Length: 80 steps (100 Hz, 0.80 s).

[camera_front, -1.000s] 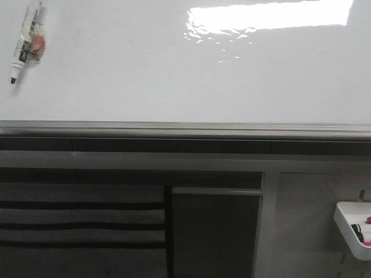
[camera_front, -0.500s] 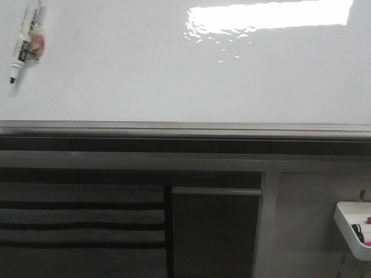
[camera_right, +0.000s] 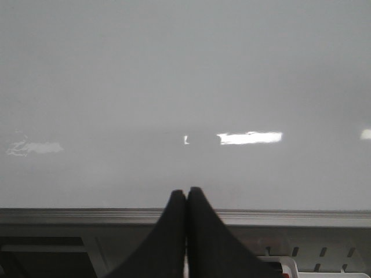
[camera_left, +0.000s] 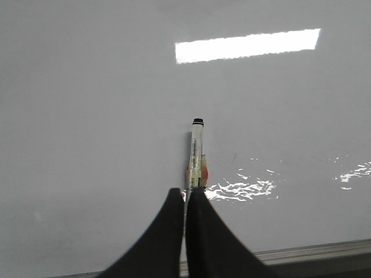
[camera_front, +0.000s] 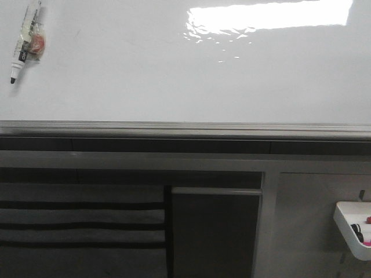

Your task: Write number 3 on whiteboard

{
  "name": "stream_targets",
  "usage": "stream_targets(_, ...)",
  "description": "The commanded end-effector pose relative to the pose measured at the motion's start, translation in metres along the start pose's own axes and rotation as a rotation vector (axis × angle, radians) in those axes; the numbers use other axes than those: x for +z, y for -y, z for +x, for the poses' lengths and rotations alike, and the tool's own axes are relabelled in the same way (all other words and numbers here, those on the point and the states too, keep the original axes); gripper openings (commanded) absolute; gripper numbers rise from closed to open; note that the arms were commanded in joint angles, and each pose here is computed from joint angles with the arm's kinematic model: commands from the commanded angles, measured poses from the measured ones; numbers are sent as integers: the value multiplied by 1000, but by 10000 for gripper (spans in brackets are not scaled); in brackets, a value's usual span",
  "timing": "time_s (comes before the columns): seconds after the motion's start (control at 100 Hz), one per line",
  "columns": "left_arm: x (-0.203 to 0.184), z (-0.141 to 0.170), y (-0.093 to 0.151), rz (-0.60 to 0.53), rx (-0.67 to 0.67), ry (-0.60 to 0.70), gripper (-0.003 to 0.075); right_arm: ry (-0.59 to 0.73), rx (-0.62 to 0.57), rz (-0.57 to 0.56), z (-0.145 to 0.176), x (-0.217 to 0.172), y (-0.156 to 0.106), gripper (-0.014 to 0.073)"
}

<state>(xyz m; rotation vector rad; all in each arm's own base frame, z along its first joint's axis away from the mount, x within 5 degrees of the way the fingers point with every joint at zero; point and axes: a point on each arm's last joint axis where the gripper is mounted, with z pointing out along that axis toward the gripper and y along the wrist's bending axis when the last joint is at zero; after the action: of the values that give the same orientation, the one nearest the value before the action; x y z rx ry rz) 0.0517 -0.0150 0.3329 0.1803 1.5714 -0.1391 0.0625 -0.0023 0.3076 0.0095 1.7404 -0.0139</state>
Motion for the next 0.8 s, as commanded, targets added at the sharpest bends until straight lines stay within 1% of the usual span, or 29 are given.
stream_targets(0.0, 3, -15, -2, -14, -19, 65, -18, 64, -22, 4, -16, 3, 0, -74)
stream_targets(0.49, 5, -16, -2, -15, -20, 63, -18, 59, -23, 3, -16, 5, 0, -74)
stream_targets(0.56, 5, -16, -2, -15, -20, 63, -9, 66, -19, 1, -16, 4, 0, -68)
stream_targets(0.61, 5, -16, -3, -18, -20, 71, 38, 66, -3, 1, -16, 4, 0, -30)
stream_targets(0.65, 5, -17, -3, -20, -15, 74, 115, 74, -3, 0, -17, 4, 0, 36)
stream_targets(0.66, 5, -17, -3, -20, -15, 74, 130, 73, -3, 0, -17, 4, 0, 64)
stream_targets(0.68, 5, -17, -3, -21, -15, 76, 180, 73, -3, 0, -17, 4, 0, 95)
stream_targets(0.71, 5, -17, -3, -25, -8, 80, 271, 74, -7, 2, -17, 4, 0, 180)
stream_targets(0.73, 5, -17, -3, -28, -4, 85, 309, 74, -9, 3, -17, 4, 0, 214)
stream_targets(0.74, 5, -17, -3, -28, -4, 85, 346, 74, -9, 3, -17, 4, 0, 267)
stream_targets(0.77, 4, -18, -4, -31, -2, 93, 416, 74, -9, 3, -17, 4, 0, 316)
stream_targets(0.78, 4, -18, -4, -32, -2, 95, 447, 74, -9, 3, -17, 4, 0, 347)
stream_targets(0.79, 4, -19, -4, -34, -2, 100, 462, 74, -9, 3, -17, 4, 0, 361)
